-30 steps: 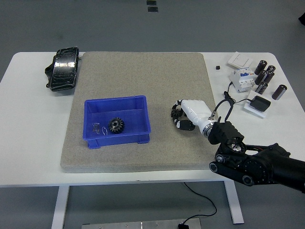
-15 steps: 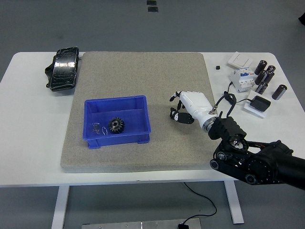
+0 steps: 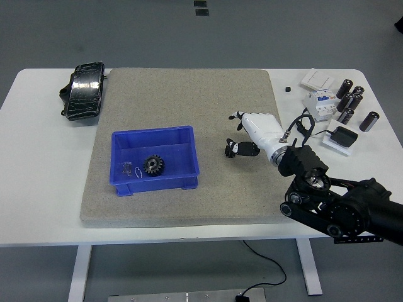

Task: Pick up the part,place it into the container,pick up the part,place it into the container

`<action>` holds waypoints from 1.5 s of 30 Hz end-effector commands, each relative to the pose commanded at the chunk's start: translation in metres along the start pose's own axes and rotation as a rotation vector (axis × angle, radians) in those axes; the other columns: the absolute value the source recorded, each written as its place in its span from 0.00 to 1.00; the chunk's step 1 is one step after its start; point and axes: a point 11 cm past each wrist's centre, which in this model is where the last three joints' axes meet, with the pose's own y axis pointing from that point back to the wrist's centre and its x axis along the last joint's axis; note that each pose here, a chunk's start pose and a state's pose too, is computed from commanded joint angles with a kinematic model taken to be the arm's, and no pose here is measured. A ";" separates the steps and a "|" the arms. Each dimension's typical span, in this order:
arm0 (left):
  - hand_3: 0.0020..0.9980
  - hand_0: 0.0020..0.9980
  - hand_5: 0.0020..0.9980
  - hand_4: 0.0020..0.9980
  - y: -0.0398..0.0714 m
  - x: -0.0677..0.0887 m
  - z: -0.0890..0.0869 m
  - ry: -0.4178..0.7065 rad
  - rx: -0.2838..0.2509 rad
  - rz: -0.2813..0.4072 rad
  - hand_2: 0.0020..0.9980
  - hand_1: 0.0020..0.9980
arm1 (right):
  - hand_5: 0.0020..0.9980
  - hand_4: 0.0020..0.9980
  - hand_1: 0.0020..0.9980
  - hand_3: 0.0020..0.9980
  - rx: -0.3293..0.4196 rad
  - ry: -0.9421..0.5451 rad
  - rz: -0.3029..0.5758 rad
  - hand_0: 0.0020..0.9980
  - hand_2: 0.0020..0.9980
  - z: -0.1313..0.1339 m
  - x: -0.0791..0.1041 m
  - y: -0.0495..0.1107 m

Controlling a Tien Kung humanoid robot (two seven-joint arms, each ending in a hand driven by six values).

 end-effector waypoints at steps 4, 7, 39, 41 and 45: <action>0.55 0.68 0.53 0.54 0.000 0.000 0.000 0.000 0.000 0.000 0.61 0.66 | 0.58 0.96 0.68 0.91 0.001 0.003 -0.015 0.38 0.90 -0.002 -0.003 0.002; 0.55 0.68 0.53 0.54 0.000 0.000 0.000 0.000 0.002 0.001 0.61 0.66 | 0.58 0.96 0.68 0.91 0.003 0.007 -0.024 0.38 0.90 -0.002 -0.005 0.003; 0.55 0.68 0.53 0.54 0.000 0.000 0.000 -0.002 -0.002 -0.001 0.61 0.66 | 0.31 0.68 0.45 0.68 -0.029 0.028 -0.110 0.28 0.60 0.007 -0.037 0.004; 0.55 0.68 0.53 0.54 0.000 0.000 0.000 -0.002 -0.002 -0.001 0.61 0.66 | 0.32 0.68 0.44 0.68 -0.025 0.028 -0.110 0.28 0.58 0.006 -0.038 0.004; 0.55 0.68 0.53 0.54 0.000 0.000 0.000 0.002 -0.006 -0.001 0.61 0.66 | 0.32 0.68 0.44 0.68 -0.022 0.030 -0.114 0.28 0.58 0.005 -0.040 0.004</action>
